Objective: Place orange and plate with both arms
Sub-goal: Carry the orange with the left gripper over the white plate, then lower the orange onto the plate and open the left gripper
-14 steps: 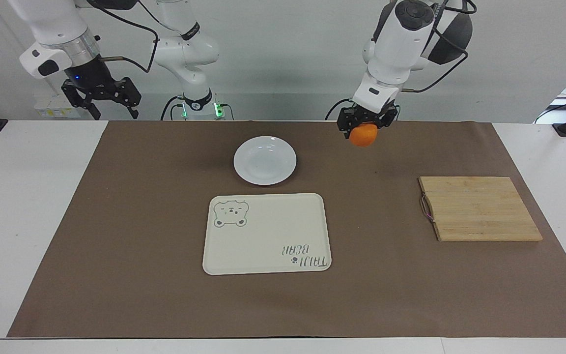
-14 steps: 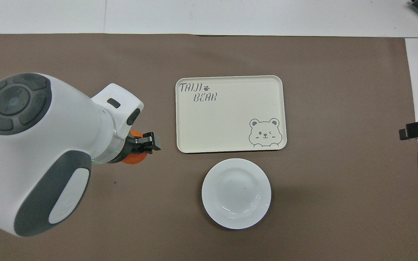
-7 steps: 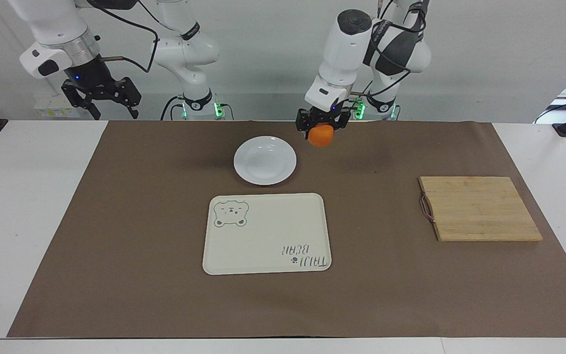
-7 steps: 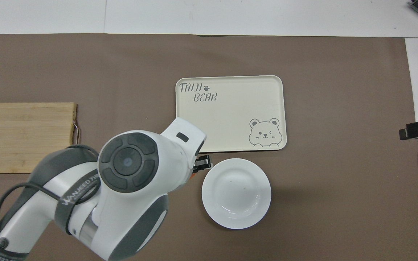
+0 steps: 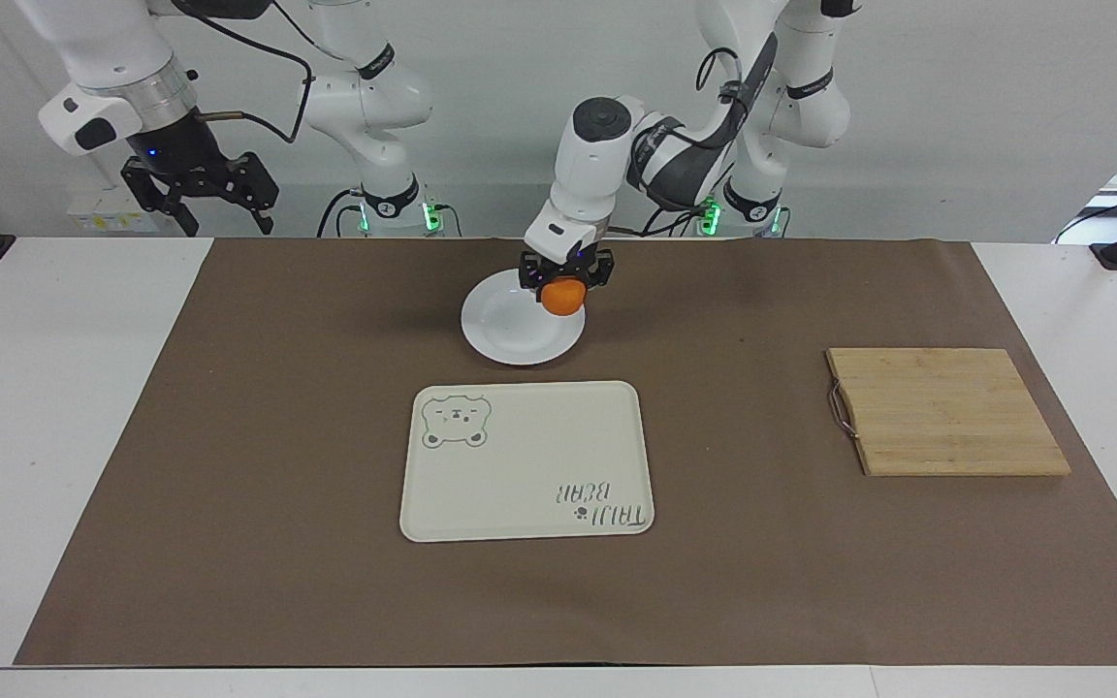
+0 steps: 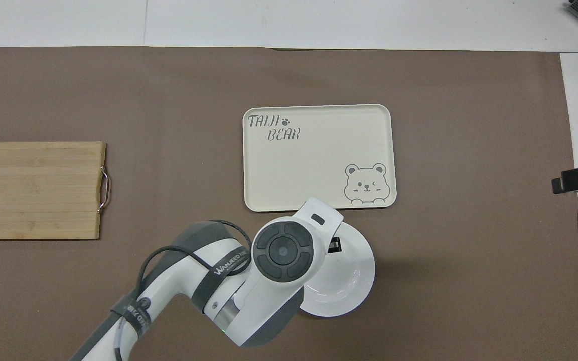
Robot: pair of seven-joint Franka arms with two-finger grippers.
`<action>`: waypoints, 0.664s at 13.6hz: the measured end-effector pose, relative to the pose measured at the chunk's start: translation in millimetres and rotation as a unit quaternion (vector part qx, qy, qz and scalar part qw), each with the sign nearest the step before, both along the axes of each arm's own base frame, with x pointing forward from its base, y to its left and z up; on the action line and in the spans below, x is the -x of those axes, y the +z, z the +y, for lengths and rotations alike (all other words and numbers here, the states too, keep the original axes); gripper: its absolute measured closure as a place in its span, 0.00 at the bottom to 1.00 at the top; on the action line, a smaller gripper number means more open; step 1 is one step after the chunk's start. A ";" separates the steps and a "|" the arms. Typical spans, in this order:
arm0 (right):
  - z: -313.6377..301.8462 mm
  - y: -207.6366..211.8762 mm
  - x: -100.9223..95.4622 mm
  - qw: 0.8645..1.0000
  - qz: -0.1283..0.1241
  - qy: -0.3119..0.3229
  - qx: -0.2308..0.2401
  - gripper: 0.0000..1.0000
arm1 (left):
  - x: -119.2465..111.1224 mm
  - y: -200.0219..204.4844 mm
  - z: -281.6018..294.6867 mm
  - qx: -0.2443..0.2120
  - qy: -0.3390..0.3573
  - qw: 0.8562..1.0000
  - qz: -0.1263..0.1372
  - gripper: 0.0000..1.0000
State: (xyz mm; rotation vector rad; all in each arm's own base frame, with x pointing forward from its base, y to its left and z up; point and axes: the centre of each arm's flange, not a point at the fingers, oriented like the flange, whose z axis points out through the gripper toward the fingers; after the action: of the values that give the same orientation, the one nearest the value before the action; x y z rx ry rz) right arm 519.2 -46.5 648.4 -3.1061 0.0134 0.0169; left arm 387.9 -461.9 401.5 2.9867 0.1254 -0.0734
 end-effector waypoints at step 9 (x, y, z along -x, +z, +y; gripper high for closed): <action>0.0 -0.1 0.2 1.000 0.001 0.000 0.000 0.00 | 50.3 -56.3 -29.0 0.006 -0.021 1.000 -0.004 0.26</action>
State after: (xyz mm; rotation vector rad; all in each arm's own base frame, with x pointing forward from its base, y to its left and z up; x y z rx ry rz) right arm 519.0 -46.4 648.3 -3.1060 0.0133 0.0193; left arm 337.5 -490.9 345.2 2.9778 0.0608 -0.0680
